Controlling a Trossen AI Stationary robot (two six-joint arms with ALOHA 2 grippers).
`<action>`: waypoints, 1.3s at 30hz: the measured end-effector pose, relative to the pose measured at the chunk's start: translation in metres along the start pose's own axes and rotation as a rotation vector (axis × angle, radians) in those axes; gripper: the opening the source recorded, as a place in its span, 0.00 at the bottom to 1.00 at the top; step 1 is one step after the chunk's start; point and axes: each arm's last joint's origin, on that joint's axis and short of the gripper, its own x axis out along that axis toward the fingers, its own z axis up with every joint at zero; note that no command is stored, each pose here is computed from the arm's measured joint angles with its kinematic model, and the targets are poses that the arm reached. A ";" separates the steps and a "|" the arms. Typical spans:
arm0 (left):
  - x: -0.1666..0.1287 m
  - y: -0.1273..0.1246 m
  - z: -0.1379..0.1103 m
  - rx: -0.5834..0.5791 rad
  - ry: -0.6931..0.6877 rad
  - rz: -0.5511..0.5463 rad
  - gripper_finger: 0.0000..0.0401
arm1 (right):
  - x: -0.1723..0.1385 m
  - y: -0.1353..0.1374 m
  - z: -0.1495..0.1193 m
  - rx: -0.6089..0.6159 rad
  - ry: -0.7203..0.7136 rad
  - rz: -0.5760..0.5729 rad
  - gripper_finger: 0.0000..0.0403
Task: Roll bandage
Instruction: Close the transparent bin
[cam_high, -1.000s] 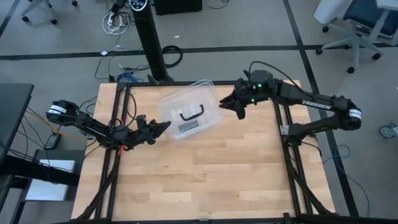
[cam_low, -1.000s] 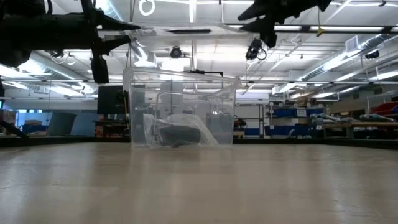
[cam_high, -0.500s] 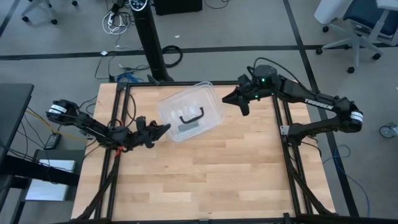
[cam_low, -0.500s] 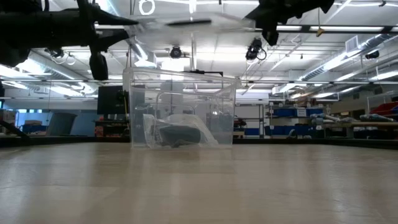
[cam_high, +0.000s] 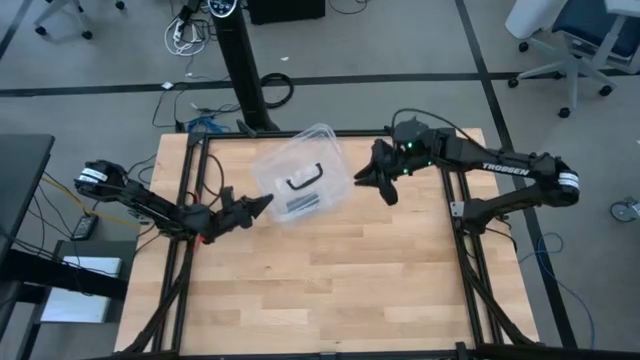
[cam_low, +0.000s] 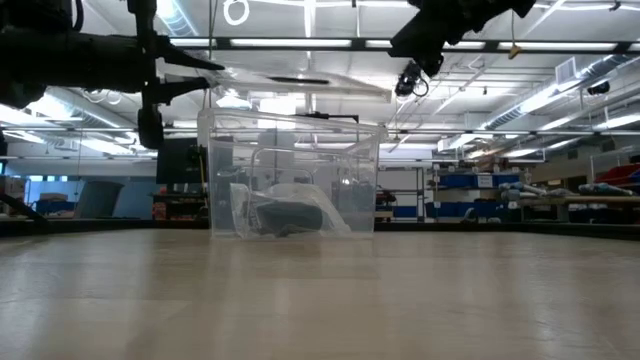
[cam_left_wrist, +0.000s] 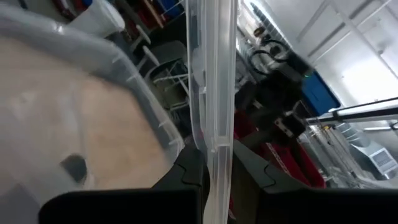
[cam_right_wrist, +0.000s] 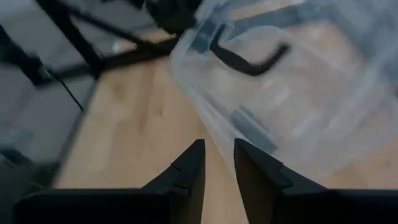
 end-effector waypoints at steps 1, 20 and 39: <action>0.000 0.001 -0.001 -0.009 0.007 0.007 0.10 | 0.002 0.006 -0.001 -0.061 0.006 -0.012 0.22; 0.013 -0.022 -0.001 -0.063 0.020 -0.061 0.10 | 0.114 0.133 -0.059 -1.302 0.328 -0.843 0.33; 0.012 -0.028 -0.006 0.031 0.105 -0.138 0.21 | 0.132 0.140 -0.052 -1.303 0.274 -1.045 0.11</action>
